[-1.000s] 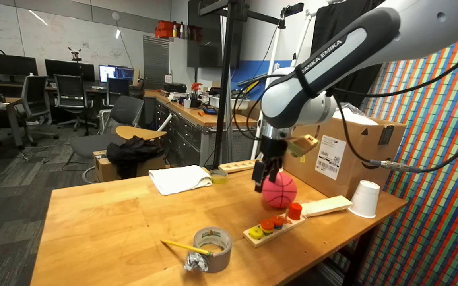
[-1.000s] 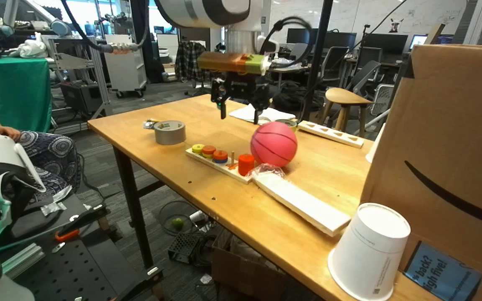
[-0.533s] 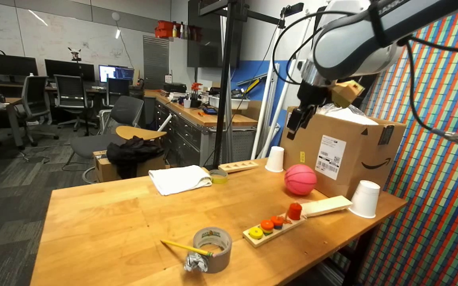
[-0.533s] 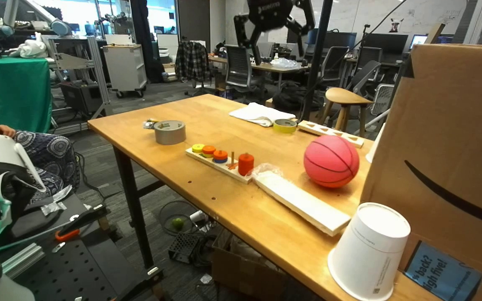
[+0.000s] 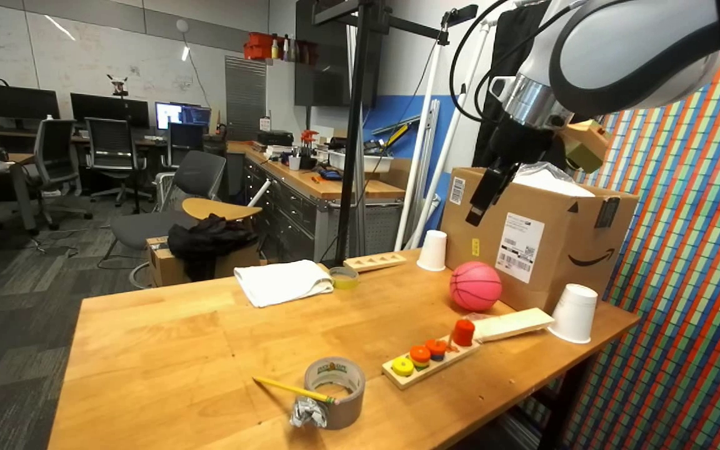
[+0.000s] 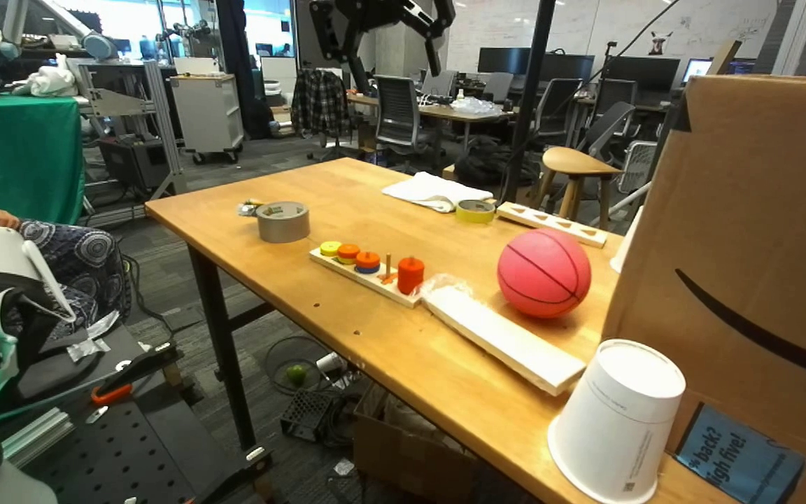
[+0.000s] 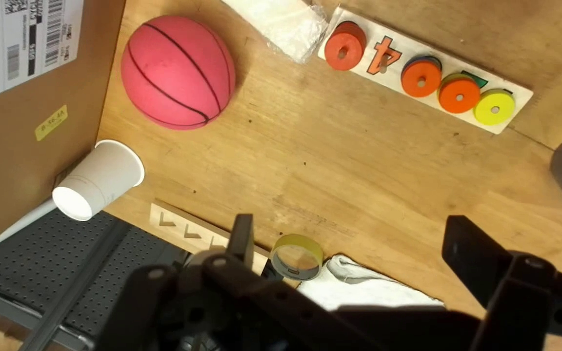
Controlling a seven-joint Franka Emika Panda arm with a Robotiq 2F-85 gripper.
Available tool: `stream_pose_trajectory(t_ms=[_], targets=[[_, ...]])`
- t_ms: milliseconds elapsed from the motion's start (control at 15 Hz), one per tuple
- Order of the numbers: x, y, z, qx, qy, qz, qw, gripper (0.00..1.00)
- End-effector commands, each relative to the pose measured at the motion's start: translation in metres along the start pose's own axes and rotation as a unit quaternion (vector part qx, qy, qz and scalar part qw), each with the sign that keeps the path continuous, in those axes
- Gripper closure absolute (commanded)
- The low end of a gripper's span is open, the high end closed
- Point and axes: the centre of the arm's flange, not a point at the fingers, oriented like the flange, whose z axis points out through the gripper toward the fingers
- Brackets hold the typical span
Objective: Push the ball to the right
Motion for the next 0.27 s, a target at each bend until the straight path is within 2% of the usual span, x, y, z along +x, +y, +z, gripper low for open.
stream_pose_trajectory(t_ms=[0,200], targets=[[0.0007,0.0011,0.0027,0.001,-0.002,0.001,1.0,0.0],[0.0008,0.0017,0.0065,0.003,-0.006,0.001,1.0,0.0]])
